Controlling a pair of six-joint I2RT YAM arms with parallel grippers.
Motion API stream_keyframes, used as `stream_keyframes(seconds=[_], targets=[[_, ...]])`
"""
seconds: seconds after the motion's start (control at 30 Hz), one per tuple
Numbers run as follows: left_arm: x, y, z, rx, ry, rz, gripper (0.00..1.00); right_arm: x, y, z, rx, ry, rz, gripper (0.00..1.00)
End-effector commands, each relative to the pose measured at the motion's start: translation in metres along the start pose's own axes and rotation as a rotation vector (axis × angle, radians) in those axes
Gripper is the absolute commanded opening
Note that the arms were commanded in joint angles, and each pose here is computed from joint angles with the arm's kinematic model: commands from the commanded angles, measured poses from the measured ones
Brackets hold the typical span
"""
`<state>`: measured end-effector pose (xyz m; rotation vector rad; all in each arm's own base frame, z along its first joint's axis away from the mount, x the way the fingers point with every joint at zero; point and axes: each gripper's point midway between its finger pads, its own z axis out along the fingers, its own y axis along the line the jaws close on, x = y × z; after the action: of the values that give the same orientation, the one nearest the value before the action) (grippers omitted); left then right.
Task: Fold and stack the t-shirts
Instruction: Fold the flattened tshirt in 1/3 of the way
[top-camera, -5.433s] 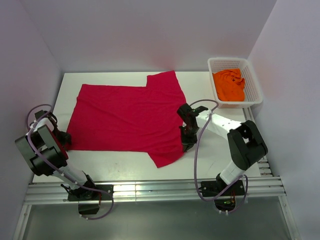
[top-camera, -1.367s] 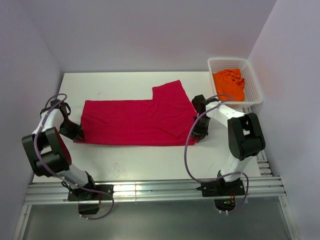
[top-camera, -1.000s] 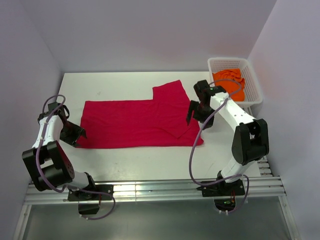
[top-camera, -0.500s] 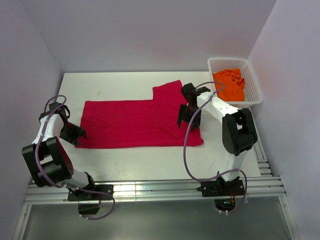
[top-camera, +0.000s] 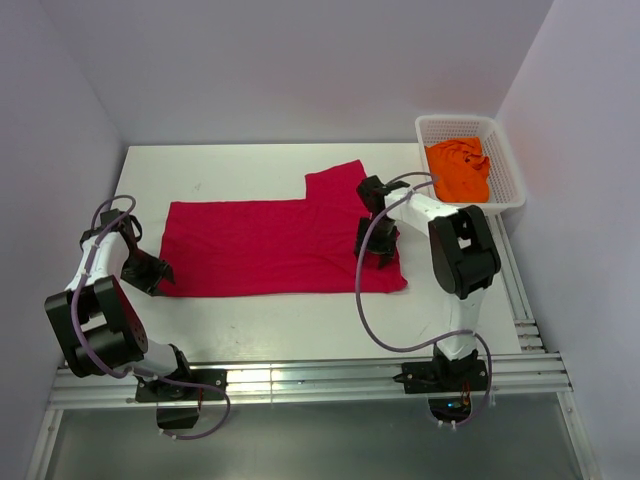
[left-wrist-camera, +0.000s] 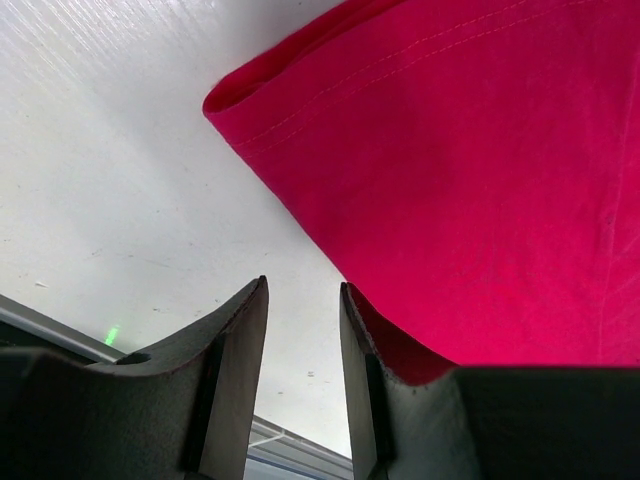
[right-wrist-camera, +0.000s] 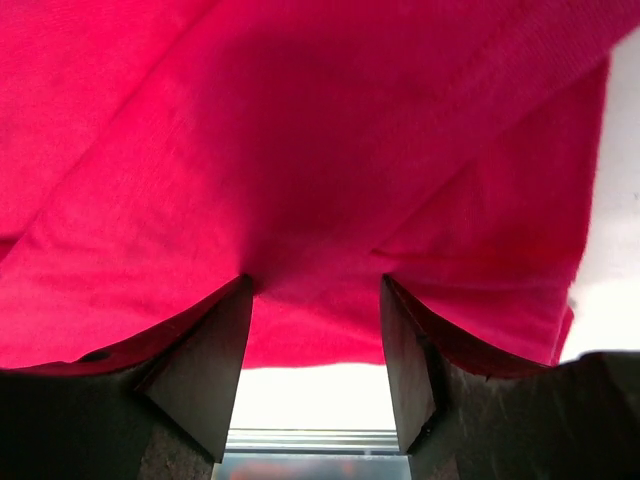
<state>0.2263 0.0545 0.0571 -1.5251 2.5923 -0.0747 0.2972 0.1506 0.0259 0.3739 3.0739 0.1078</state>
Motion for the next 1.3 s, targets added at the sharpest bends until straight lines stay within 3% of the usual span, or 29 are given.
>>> stream_keyframes(seconds=[0.0,0.23,0.67,1.03,1.27], targets=[[-0.006,0.001,-0.009,0.006,-0.043,0.019,0.41,-0.016,0.004,0.001,0.001,-0.043,-0.004,0.61],[-0.008,0.001,-0.01,0.002,-0.04,0.032,0.41,-0.021,0.009,0.007,0.004,-0.028,-0.006,0.58],[-0.009,0.0,-0.004,-0.005,-0.032,0.025,0.4,-0.035,0.026,-0.034,-0.045,-0.059,-0.002,0.58],[-0.006,0.002,-0.001,-0.007,-0.029,0.033,0.4,-0.02,0.019,-0.033,-0.046,-0.036,0.012,0.58],[-0.007,0.002,0.0,-0.008,-0.028,0.033,0.39,-0.002,0.016,-0.004,-0.075,-0.005,0.013,0.58]])
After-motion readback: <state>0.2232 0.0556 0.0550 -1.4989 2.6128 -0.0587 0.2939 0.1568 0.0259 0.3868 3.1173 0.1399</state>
